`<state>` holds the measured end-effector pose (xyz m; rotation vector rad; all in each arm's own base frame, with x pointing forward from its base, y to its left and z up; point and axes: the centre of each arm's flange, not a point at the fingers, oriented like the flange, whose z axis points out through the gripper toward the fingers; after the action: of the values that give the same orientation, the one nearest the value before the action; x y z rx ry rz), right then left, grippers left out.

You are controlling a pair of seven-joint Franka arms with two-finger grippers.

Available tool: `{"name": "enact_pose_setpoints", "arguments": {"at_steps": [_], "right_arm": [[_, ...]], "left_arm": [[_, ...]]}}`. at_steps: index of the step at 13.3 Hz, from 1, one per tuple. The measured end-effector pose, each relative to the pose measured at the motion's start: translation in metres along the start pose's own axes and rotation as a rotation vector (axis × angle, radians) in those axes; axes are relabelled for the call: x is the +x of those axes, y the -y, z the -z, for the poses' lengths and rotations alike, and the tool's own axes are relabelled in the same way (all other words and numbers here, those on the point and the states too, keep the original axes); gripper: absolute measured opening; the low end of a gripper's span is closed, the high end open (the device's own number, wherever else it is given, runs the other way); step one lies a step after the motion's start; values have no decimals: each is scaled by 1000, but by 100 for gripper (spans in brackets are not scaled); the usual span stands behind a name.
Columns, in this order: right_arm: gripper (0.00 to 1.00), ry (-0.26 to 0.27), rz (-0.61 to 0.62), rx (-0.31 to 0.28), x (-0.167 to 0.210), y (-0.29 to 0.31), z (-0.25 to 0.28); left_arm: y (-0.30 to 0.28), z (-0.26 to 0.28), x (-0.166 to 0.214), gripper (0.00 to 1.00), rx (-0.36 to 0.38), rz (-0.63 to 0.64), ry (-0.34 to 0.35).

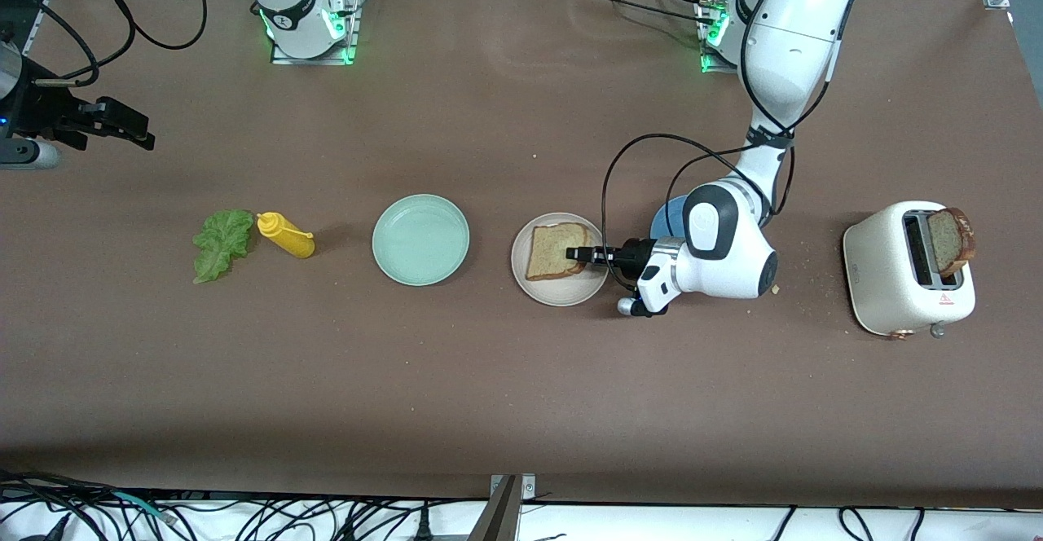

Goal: Make sandwich in beige plate with both arms
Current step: 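Open the left gripper over the bread while the right gripper reaches out, then return the left gripper to the toaster while the right gripper nears mustard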

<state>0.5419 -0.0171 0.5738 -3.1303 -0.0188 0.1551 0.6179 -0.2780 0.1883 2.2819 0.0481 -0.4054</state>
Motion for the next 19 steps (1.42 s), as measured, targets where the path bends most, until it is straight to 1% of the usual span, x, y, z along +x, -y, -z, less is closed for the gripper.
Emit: {"name": "enact_pose_setpoints", "arguments": {"at_steps": [4, 5, 7, 8, 10, 11, 12, 14, 16, 17, 19], "right_arm": [[100, 37, -7, -1, 11, -5, -20], [100, 42, -11, -17, 15, -9, -26], [100, 34, -14, -58, 27, -18, -40], [100, 36, -18, -63, 33, -22, -50], [100, 54, -16, -63, 41, -27, -67], [100, 68, 14, -61, 43, -27, -74], [100, 82, 71, -53, 45, -26, -82], [100, 98, 197, -13, 49, -25, -96], [100, 106, 350, 34, 53, -23, -107], [100, 106, 437, 67, 55, -24, -113], [100, 91, 592, 174, 59, -39, -132]], "left_arm": [[14, 24, 6, 87, 90, -27, -11], [16, 32, 7, 98, 108, -33, -15], [16, 54, 9, 100, 134, -45, -33], [15, 68, 9, 100, 163, -48, -43], [9, 102, 8, 100, 272, -27, -71], [6, 120, 7, 100, 333, -12, -90], [3, 134, 5, 100, 388, 2, -106], [1, 164, 0, 100, 492, 37, -147], [4, 186, -3, 100, 574, 84, -183], [6, 198, -4, 100, 613, 108, -202], [15, 232, -11, 100, 674, 146, -224]]}}
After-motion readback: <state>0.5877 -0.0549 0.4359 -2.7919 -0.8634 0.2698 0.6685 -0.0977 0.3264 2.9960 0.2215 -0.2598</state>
